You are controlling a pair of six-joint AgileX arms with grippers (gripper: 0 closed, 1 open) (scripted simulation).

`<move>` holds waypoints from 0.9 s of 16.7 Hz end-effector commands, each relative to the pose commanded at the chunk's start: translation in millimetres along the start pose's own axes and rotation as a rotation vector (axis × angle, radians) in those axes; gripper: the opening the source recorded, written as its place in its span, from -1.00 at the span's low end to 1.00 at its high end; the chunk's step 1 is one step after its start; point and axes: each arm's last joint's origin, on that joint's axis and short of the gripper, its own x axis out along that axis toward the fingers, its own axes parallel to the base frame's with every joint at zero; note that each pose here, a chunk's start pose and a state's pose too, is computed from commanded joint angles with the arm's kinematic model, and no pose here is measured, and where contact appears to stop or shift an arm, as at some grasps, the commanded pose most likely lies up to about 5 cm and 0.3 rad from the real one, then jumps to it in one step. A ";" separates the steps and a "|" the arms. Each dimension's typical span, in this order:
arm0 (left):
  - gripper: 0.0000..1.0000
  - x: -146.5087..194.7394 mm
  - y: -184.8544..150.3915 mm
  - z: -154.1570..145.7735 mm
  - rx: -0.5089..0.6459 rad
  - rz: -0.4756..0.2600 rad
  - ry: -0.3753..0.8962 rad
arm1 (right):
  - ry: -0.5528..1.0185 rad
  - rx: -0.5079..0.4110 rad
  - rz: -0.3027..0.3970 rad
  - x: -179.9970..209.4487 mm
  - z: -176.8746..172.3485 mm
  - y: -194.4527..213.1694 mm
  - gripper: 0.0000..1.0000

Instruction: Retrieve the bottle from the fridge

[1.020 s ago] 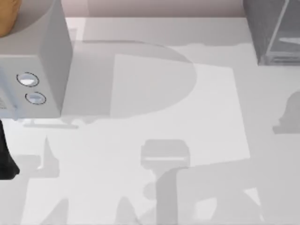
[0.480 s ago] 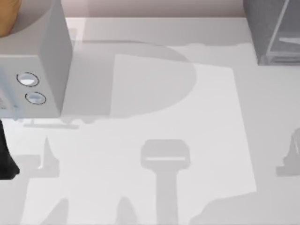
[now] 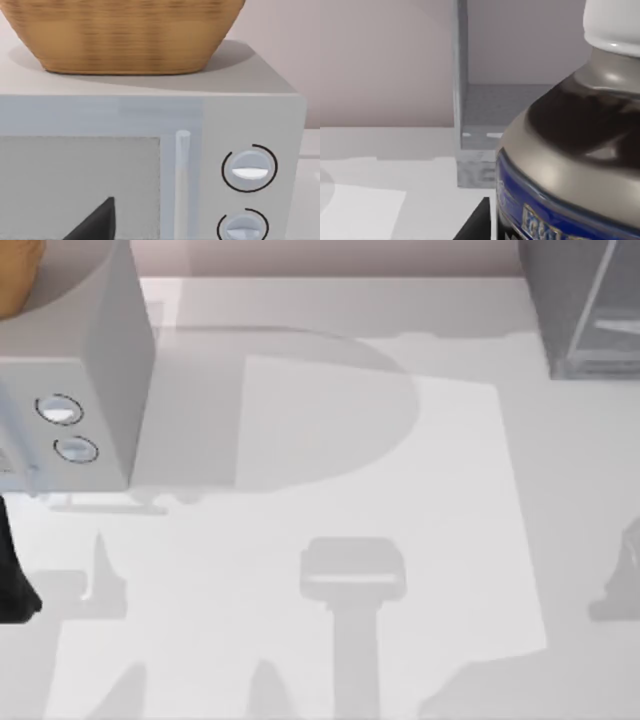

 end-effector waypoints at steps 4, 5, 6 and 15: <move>1.00 0.0 0.0 0.0 0.000 0.000 0.000 | -0.031 -0.003 -0.002 4.9 14.5 2.4 -1.00; 1.00 0.0 0.0 0.0 0.000 0.000 0.000 | -0.041 -0.004 -0.004 8.1 20.6 3.5 -1.00; 1.00 0.0 0.0 0.0 0.000 0.000 0.000 | -0.048 -0.005 -0.006 12.5 26.9 5.0 -1.00; 1.00 0.0 0.0 0.0 0.000 0.000 0.000 | 0.026 -0.017 -0.011 102.7 38.1 42.8 -1.00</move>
